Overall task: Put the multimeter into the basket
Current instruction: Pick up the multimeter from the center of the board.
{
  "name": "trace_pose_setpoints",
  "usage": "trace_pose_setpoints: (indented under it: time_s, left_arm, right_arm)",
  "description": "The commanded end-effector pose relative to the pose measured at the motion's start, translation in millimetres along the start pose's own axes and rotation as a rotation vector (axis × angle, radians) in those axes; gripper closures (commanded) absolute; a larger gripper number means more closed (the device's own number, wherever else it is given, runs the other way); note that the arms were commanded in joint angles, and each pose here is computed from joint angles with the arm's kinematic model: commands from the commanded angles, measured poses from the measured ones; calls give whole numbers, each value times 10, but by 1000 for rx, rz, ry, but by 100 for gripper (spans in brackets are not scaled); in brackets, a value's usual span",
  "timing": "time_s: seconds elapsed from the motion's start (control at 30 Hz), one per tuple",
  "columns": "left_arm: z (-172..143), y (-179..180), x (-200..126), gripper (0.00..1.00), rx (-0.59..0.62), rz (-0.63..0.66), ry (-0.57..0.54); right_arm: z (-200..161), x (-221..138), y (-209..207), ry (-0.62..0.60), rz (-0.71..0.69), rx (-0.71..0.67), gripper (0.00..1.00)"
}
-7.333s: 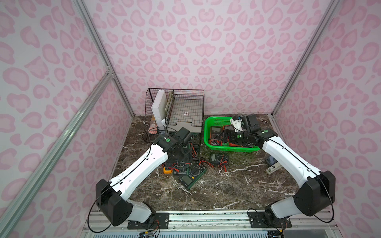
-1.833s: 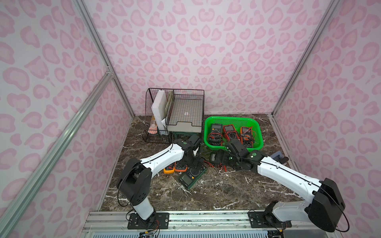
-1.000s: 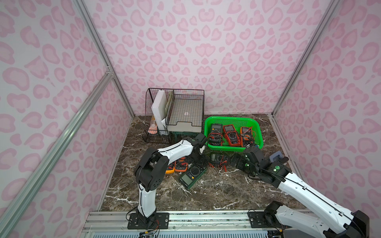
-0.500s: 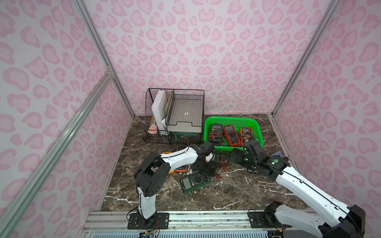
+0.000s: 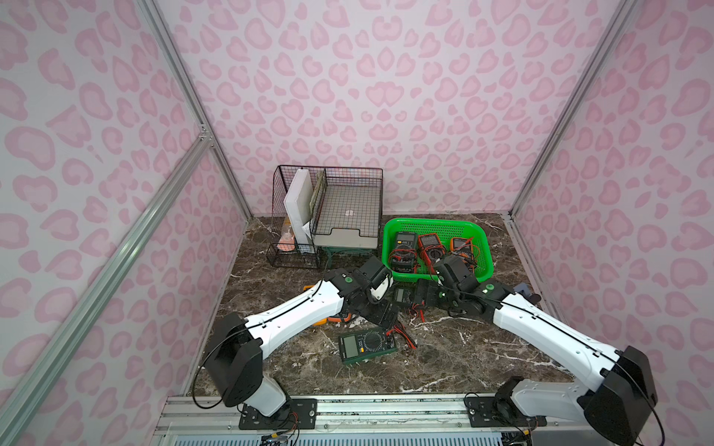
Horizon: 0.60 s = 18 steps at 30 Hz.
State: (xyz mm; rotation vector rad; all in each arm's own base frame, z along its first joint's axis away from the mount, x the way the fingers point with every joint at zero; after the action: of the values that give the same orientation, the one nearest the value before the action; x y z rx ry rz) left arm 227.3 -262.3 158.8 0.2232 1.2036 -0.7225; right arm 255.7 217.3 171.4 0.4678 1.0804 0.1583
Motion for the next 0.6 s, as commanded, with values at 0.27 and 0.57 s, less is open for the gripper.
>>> trace_pose_setpoints:
  time_s: [0.27, 0.57]
  left_arm:
    - [-394, 779, -566, 2, -356, 280, 2]
    - [-549, 1046, -898, 1, -516, 338, -78]
  right_arm:
    - [-561, 603, 733, 210, 53, -456, 1]
    - [-838, 1020, 952, 314, 150, -500, 1]
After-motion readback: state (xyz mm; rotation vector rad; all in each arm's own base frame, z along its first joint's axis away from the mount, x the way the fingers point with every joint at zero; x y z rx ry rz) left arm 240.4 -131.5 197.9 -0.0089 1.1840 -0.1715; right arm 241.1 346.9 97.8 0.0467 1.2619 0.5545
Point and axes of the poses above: each gripper's point midway between its finger pads, its own x axis out along the fingers, its own y axis along the line the jaws close on, z = x × y, the point moved 2 cm from there along -x, back along the fingers, and after that the axes turned 11 degrees about x, right-handed, at the moved point
